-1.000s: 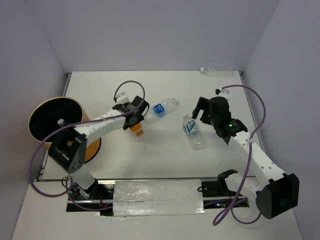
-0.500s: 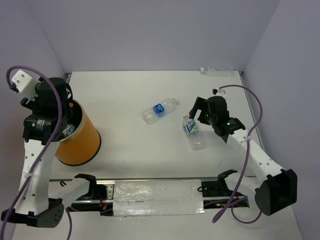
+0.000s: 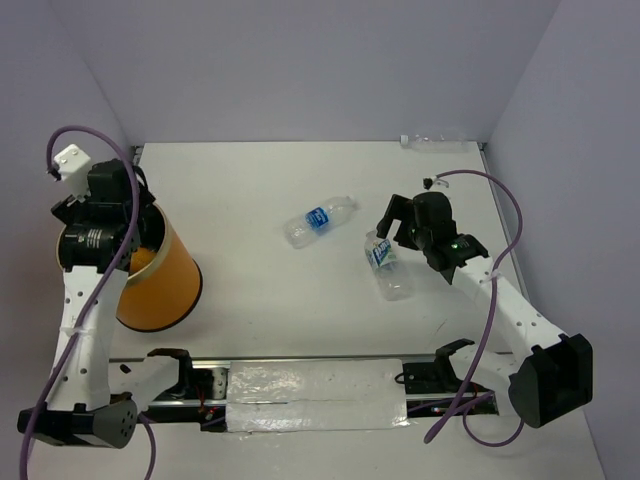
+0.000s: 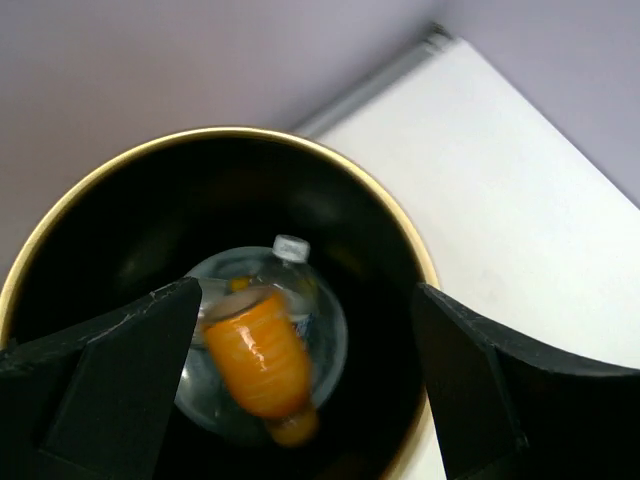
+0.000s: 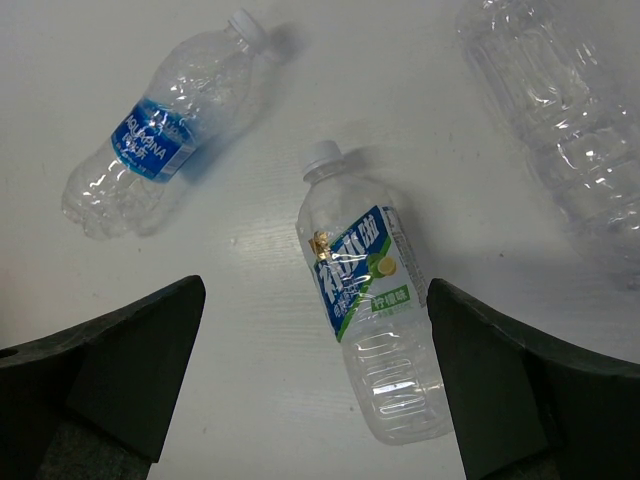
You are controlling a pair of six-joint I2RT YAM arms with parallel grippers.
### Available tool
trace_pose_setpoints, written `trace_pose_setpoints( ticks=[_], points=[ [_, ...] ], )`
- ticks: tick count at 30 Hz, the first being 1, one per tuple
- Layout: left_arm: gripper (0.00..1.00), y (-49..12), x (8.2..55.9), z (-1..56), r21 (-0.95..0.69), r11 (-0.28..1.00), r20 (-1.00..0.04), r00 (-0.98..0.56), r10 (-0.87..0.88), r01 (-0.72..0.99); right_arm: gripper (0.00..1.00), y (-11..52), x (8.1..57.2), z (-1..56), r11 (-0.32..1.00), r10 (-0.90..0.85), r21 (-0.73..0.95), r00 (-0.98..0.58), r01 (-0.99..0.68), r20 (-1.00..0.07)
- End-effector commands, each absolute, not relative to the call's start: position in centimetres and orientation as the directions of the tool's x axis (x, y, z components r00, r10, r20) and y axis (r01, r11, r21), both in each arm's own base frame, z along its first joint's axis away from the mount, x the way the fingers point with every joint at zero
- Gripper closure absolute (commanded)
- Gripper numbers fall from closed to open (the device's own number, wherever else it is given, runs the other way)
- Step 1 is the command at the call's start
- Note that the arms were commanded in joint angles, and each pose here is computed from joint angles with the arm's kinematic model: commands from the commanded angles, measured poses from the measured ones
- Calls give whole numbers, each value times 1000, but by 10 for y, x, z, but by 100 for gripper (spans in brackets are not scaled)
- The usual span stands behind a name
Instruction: Put the plastic bottles in the bin
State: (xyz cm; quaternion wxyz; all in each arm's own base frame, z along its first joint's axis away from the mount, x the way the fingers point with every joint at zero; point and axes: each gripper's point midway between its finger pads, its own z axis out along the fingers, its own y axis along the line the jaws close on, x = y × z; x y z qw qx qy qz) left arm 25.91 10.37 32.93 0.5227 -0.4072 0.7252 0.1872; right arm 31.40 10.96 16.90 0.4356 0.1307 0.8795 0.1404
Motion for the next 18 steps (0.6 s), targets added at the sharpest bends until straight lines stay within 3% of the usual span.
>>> trace_pose_setpoints(
  ticks=[1, 3, 8, 13, 18],
  points=[
    [1, 52, 293, 370, -201, 832, -931, -165, -327, -516, 0, 114, 324, 193, 915, 378, 394, -528, 88, -761],
    [1, 5, 304, 385, -194, 916, -940, -201, -276, -352, 0, 111, 323, 191, 916, 381, 388, -525, 103, -761],
    [1, -82, 342, 361, 19, 997, -923, -385, -13, -79, 0, 107, 318, 196, 916, 385, 387, -515, 109, -766],
    [1, -168, 373, 315, 91, 971, -852, -488, 191, 222, 0, 90, 311, 205, 929, 368, 343, -475, 142, -799],
    [1, -226, 395, 267, 159, 908, -787, -505, 353, 387, 0, 74, 307, 219, 936, 352, 304, -430, 179, -831]
  ],
)
